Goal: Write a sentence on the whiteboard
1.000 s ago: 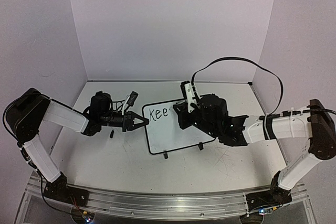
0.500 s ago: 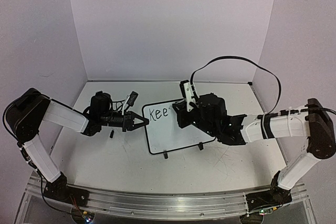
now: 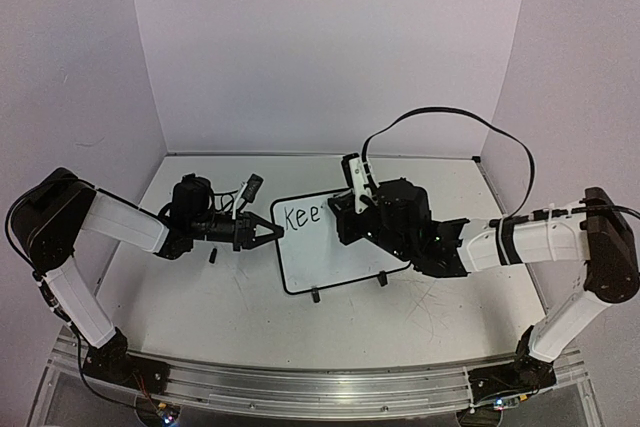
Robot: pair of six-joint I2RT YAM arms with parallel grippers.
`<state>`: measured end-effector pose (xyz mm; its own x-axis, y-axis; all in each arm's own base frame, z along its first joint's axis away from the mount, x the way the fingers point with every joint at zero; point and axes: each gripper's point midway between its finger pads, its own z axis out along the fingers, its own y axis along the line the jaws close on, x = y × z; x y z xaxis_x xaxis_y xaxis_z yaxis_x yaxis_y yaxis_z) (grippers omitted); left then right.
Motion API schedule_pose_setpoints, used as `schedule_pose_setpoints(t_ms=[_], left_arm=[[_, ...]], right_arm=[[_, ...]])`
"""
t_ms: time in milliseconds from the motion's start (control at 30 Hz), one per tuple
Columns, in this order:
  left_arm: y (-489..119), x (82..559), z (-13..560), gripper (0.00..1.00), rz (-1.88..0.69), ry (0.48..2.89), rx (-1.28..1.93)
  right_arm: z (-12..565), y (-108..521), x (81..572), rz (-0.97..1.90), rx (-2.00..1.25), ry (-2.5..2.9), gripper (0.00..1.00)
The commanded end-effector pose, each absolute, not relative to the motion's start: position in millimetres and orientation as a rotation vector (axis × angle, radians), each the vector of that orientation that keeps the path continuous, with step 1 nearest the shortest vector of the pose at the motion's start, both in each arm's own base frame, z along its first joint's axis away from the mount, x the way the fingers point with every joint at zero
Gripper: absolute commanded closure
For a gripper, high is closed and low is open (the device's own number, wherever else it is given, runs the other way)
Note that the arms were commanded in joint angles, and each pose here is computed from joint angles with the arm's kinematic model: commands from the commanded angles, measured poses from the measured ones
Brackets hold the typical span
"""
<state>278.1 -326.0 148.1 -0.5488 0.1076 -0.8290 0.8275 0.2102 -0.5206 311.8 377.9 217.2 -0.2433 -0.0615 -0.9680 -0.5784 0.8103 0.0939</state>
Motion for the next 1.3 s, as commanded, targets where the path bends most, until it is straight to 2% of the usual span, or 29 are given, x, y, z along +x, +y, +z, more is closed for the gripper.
schedule_pose_setpoints(t_ms=[0, 933, 1267], left_arm=[[-327, 274, 166, 1.0, -1.397, 1.757, 0.912], [-328, 275, 167, 1.0, -1.4, 1.76, 0.911], [-328, 275, 166, 1.0, -1.4, 1.761, 0.911]], right_arm=[[225, 376, 320, 0.501, -0.462, 1.753, 1.0], [169, 368, 296, 0.542, -0.485, 1.904, 1.0], [179, 370, 296, 0.567, -0.472, 1.88, 1.0]])
